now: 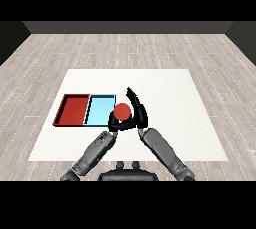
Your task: Pick the red can and put it in the red box
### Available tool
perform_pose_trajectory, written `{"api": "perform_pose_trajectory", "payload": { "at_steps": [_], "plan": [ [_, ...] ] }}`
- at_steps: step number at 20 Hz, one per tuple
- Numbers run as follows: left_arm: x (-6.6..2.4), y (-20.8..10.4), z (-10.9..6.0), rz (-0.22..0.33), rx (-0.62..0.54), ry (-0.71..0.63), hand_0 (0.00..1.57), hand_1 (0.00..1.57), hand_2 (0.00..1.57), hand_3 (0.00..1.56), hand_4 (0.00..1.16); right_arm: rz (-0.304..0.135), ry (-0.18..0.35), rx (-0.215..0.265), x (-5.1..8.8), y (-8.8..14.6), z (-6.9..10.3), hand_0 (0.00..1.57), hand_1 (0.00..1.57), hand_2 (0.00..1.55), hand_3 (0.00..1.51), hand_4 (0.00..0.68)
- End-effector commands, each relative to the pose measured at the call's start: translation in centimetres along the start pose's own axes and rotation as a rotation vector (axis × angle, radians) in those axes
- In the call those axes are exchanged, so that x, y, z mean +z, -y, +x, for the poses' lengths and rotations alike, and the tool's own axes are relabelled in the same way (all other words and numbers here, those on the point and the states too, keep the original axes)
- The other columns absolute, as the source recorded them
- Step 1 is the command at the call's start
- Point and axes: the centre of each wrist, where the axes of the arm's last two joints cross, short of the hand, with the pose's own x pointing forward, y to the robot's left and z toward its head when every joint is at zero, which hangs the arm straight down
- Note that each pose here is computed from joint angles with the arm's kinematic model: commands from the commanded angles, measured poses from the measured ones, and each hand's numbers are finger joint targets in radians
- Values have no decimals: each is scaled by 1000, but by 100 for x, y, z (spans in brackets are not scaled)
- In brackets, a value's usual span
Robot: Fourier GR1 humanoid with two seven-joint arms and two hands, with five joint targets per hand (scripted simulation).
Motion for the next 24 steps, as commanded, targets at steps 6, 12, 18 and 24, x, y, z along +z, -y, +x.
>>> {"api": "perform_pose_trajectory", "payload": {
  "at_steps": [6,12,18,24],
  "plan": [
    [-115,-133,56,45,-26,21,1571,1571,1571,1456,1132,-19,-2,-55,92,176,15,0,0,0,0,0],
    [-289,-441,190,47,-44,56,1571,1571,1562,1468,1128,-67,35,-54,331,837,288,0,0,0,0,0],
    [-381,-789,320,129,-101,65,1571,1571,1571,1480,1133,-104,71,-43,433,1054,502,0,0,0,0,0],
    [-677,-1472,569,203,-241,65,1571,1571,1571,1490,1118,-204,11,4,850,1475,312,0,0,0,0,0]
  ]
}}
